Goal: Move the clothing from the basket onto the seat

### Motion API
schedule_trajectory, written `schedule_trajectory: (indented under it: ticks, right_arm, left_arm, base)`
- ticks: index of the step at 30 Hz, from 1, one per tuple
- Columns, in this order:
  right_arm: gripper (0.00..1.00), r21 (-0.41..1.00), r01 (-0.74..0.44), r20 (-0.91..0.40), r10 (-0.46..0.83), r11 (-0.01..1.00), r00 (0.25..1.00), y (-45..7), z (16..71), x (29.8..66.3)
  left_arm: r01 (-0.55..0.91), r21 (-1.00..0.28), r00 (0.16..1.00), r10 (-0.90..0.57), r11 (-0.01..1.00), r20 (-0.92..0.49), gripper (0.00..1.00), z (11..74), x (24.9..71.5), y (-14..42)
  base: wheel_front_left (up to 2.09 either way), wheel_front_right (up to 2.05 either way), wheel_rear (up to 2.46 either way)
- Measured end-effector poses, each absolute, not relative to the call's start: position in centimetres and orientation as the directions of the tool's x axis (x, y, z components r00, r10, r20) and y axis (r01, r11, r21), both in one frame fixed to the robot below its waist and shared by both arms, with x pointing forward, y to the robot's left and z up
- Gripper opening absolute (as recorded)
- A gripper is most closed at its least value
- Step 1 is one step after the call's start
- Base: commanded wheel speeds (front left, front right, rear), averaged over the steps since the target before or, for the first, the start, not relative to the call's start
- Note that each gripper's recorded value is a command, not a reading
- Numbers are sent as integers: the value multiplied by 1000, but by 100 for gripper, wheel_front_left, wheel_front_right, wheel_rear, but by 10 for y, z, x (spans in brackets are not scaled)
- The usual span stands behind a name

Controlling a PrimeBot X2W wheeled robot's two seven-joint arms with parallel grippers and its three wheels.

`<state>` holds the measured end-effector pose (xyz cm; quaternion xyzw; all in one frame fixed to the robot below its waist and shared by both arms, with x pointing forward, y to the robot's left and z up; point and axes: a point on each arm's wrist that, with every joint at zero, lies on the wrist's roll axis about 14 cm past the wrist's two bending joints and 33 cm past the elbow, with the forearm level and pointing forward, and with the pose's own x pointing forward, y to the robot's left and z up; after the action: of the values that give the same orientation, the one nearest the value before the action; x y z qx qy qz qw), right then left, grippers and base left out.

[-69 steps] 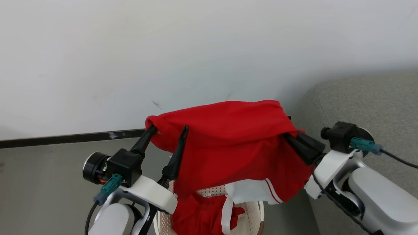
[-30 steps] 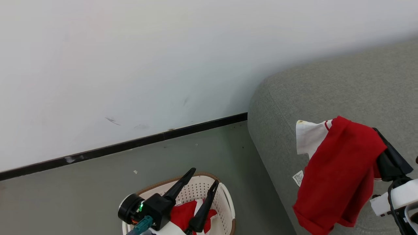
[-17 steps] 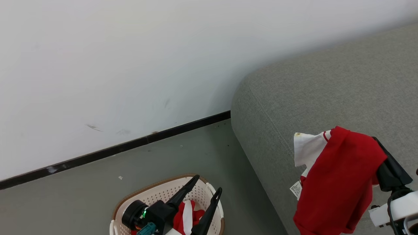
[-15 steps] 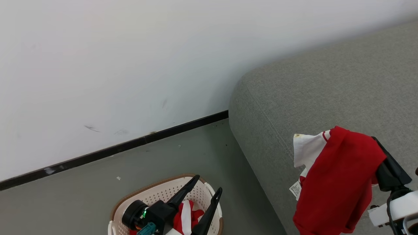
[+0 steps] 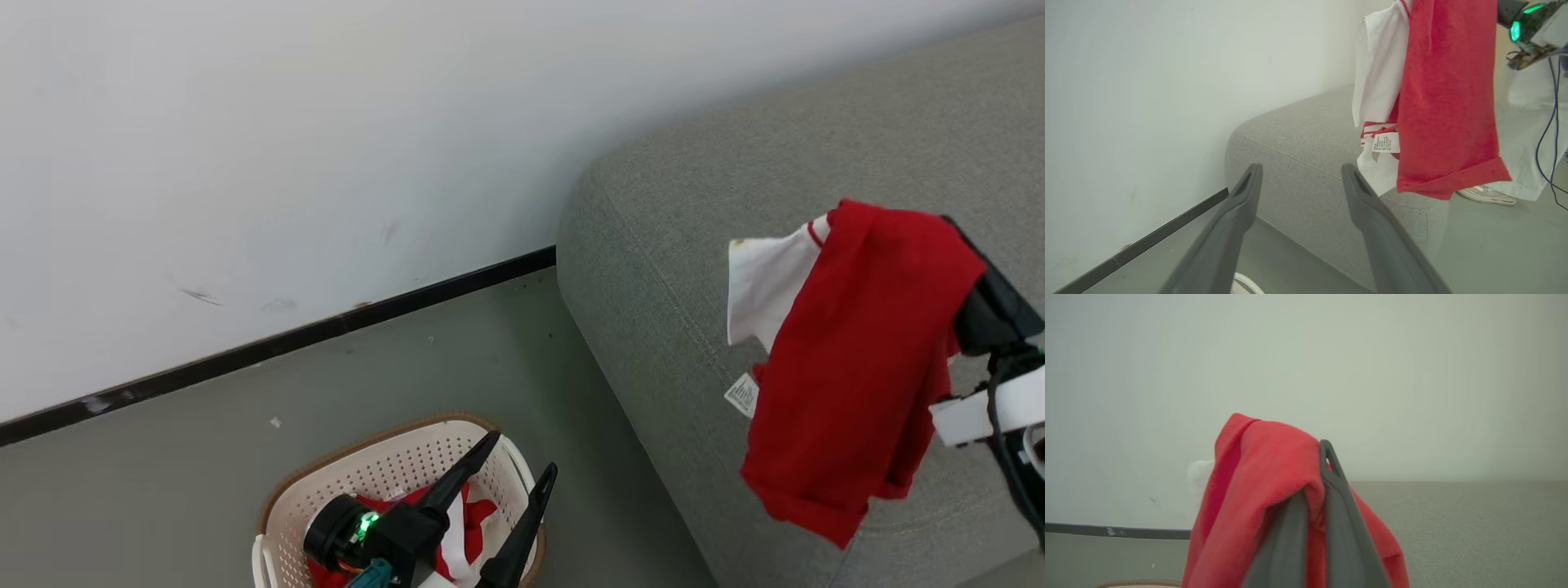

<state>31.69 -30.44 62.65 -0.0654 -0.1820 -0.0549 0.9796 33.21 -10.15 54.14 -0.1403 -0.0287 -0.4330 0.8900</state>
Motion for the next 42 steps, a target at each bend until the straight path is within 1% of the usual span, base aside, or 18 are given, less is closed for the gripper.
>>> schedule_trajectory:
  ticks: [4, 7, 11, 13, 15, 20, 26, 30, 33, 37, 42]
  right_arm:
    - [0, -146, 124, 393, -58, 981, 918, -313, 649, 337]
    - [0, -173, 144, 400, -64, 974, 914, -328, 667, 351]
    - [0, -143, 200, 434, -120, 969, 893, -356, 692, 364]
    - [0, -130, 228, 425, -153, 965, 892, -371, 697, 370]
    - [0, -148, 287, 402, -207, 947, 892, -398, 701, 375]
    - [0, -144, 364, 387, -286, 920, 876, -432, 707, 381]
    - [0, -146, 422, 317, -362, 895, 877, -460, 686, 390]
    - [0, -111, 452, 291, -406, 885, 866, -473, 672, 398]
    - [0, -94, 471, 245, -438, 877, 865, -480, 650, 402]
    - [0, -97, 471, 170, -451, 877, 876, -477, 614, 414]
    - [0, -111, 443, 56, -440, 890, 896, -462, 562, 430]
  left_arm:
    - [773, -220, 631, -758, 595, 167, 100, 538, 337, -98]
    - [769, -219, 636, -754, 600, 164, 100, 535, 340, -96]
    - [760, -218, 647, -746, 612, 161, 100, 532, 345, -91]
    - [759, -202, 649, -744, 619, 159, 100, 531, 348, -89]
    - [761, -192, 648, -745, 620, 161, 100, 532, 353, -87]
    - [767, -184, 641, -753, 615, 151, 100, 530, 358, -88]
    - [788, -176, 615, -772, 590, 163, 100, 534, 362, -94]
    - [794, -178, 607, -776, 582, 170, 100, 534, 366, -96]
    - [792, -186, 609, -775, 582, 169, 100, 533, 371, -95]
    - [787, -195, 614, -774, 586, 153, 100, 526, 376, -94]
    - [781, -196, 621, -770, 593, 146, 100, 522, 385, -92]
  base:
    - [0, 0, 0]
    - [0, 0, 0]
    - [0, 0, 0]
    - [0, 0, 0]
    - [0, 0, 0]
    - [0, 0, 0]
    - [0, 0, 0]
    - [0, 0, 0]
    - [0, 0, 0]
    - [0, 0, 0]
    - [0, 0, 0]
